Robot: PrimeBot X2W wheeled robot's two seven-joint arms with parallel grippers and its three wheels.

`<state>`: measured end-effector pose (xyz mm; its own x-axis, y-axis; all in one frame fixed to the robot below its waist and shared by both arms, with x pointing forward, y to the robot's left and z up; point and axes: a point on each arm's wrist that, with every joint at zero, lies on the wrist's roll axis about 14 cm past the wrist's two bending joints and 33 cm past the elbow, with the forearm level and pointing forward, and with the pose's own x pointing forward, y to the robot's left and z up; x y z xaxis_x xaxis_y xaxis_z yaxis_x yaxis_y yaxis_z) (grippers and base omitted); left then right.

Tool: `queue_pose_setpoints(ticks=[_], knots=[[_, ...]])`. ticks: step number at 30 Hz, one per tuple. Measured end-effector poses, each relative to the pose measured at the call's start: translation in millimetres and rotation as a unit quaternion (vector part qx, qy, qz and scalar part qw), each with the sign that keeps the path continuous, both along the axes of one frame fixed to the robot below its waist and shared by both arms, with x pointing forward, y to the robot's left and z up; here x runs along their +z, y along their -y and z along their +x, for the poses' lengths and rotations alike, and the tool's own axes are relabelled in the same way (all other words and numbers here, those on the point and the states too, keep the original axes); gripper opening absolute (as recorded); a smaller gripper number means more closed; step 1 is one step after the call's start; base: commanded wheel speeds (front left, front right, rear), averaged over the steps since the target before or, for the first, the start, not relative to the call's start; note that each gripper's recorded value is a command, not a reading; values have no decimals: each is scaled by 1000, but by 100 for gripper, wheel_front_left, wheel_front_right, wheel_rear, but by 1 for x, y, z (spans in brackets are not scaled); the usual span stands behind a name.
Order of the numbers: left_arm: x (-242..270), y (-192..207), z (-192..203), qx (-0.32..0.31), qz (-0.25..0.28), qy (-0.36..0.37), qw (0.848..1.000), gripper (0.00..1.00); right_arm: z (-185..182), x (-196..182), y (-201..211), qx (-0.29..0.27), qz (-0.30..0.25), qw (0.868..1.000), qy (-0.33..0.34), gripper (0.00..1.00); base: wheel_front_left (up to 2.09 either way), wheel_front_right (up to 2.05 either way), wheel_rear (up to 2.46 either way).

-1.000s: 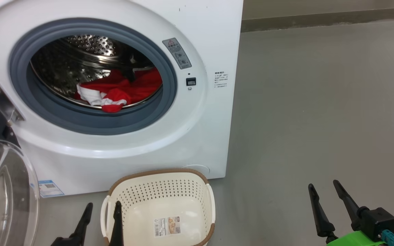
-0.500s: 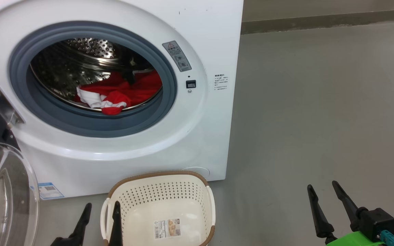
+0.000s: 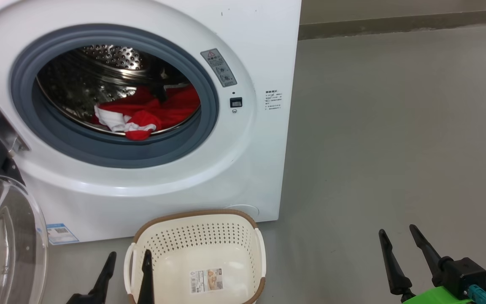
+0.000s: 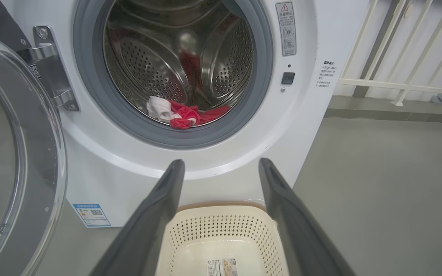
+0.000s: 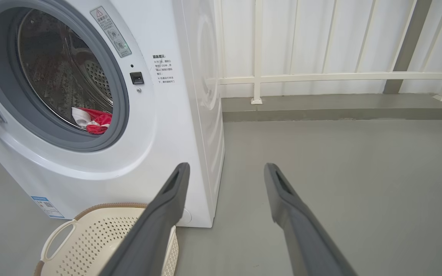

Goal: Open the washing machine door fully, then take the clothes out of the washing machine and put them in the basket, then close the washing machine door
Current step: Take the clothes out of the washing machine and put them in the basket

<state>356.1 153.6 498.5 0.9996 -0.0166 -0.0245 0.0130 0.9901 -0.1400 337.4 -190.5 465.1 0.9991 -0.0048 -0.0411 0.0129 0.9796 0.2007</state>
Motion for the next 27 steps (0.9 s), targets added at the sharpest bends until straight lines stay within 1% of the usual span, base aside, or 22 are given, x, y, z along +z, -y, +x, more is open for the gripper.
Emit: queue_pose_setpoints(ticks=[8,14,19,20,21,22,27], knots=[[-1,4,11,-5,0,1,1000,100,4,-7,-3,9,-19,1000,-12,100,0,0,0],[-6,13,31,-8,-5,4,1000,100,16,-11,-11,23,-19,999,-17,100,0,0,0],[-9,20,57,-14,-3,8,1000,100,33,-9,-19,39,-25,999,-13,100,0,0,0],[-9,20,57,-14,-3,8,1000,100,33,-9,-19,39,-25,999,-13,100,0,0,0],[-10,22,70,-15,0,9,1000,100,40,-11,-19,43,-28,999,-14,100,0,0,0],[-10,22,70,-15,0,9,1000,100,40,-11,-19,43,-28,999,-14,100,0,0,0],[-14,25,110,-15,1,11,1000,100,58,-19,-20,52,-34,998,-20,100,0,0,0]])
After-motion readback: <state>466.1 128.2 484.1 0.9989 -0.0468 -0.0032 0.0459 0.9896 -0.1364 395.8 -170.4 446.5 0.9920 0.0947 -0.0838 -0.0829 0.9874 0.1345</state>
